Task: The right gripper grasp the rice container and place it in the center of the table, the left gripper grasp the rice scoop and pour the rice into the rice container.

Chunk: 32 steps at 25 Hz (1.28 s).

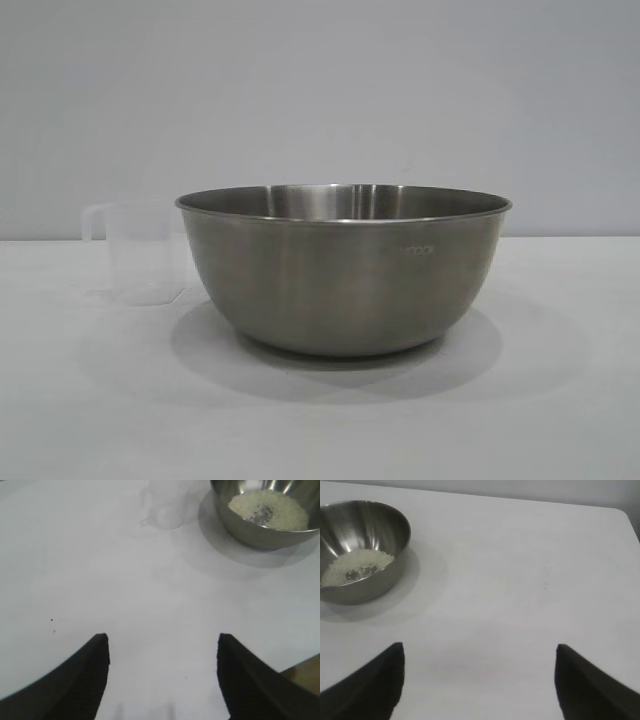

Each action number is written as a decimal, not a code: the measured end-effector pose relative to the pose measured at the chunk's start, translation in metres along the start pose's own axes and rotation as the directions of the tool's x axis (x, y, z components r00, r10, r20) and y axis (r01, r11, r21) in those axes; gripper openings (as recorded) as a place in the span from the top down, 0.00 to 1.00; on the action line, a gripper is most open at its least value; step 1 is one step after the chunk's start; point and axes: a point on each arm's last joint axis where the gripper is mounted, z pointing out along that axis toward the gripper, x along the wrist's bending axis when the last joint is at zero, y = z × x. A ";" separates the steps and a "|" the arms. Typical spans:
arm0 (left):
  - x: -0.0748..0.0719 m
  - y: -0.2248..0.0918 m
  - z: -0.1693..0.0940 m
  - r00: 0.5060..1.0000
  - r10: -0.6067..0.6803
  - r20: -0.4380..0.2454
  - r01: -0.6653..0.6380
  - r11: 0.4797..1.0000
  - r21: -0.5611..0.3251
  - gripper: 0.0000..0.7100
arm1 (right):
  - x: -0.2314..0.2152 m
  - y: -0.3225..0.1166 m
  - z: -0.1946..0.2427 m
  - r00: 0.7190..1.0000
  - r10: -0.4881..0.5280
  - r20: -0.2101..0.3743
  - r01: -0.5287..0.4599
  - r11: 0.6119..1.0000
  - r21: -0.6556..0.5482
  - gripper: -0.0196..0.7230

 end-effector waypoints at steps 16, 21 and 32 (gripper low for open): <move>0.003 -0.013 0.012 0.999 0.005 -0.040 -0.006 1.000 -0.013 0.43 | 0.000 0.000 0.000 1.000 0.000 0.000 0.000 1.000 0.000 0.21; 0.006 -0.014 0.012 0.997 -0.026 -0.072 0.026 1.000 -0.008 0.43 | 0.000 0.000 0.000 1.000 0.000 0.000 0.000 1.000 0.000 0.21; 0.007 -0.014 0.012 0.996 -0.036 -0.083 0.035 0.999 -0.009 0.43 | 0.000 0.000 0.000 1.000 0.000 0.000 0.000 1.000 0.000 0.21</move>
